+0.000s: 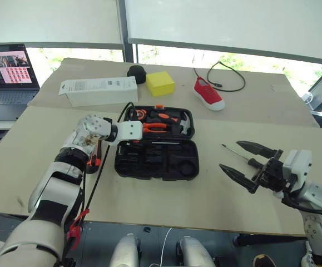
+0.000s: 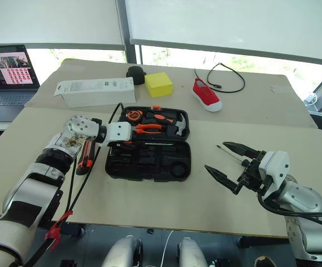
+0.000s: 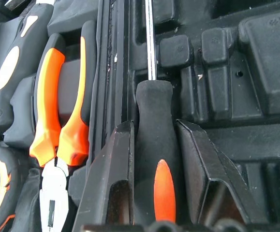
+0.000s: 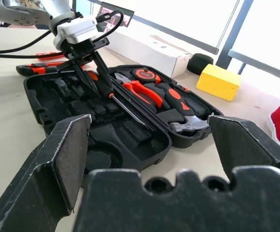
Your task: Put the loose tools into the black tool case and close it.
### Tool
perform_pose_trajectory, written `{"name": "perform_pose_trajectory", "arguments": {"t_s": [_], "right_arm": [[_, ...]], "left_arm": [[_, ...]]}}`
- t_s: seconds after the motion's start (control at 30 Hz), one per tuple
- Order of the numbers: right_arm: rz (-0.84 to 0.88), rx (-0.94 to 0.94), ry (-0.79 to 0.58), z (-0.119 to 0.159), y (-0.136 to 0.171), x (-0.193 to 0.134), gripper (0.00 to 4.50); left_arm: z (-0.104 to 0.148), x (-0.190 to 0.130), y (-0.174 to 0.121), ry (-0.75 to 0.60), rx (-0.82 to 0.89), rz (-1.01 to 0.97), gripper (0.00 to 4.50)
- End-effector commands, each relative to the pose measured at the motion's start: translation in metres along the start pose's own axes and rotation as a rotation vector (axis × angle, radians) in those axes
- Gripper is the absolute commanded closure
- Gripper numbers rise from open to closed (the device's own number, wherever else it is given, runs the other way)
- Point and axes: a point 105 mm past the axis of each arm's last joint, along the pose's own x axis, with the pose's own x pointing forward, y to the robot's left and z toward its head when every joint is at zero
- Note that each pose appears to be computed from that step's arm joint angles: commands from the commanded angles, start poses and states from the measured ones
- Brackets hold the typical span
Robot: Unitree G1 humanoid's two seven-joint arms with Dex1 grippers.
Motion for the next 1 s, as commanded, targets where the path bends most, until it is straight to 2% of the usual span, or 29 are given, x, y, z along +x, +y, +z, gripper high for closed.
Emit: {"name": "perform_pose_trajectory", "arguments": {"t_s": [0.03,0.13,0.3,0.4,0.6,0.67,1.0], "right_arm": [[0.002,-0.02,-0.033,0.011,0.001,0.003,0.0],[0.018,0.005,-0.034,0.01,0.006,0.005,0.0],[0.019,0.028,-0.033,0.009,0.009,0.005,0.0],[0.011,0.037,-0.032,0.008,0.01,0.004,0.0],[0.002,0.045,-0.034,0.006,0.01,0.006,0.0],[0.0,0.046,-0.035,0.006,0.01,0.006,0.0],[-0.013,0.057,-0.03,0.004,0.012,0.004,0.0]], "left_arm": [[0.014,0.002,0.001,-0.083,-0.011,0.013,2.02],[0.027,-0.007,0.015,-0.225,-0.082,0.146,1.04],[0.021,-0.023,0.018,-0.346,-0.233,0.231,1.04],[0.009,-0.023,0.014,-0.351,-0.307,0.259,1.81],[0.003,-0.002,0.004,-0.296,-0.343,0.237,4.01],[0.002,0.007,0.0,-0.27,-0.347,0.231,4.47],[-0.006,0.034,-0.031,-0.17,-0.332,0.104,4.47]]}}
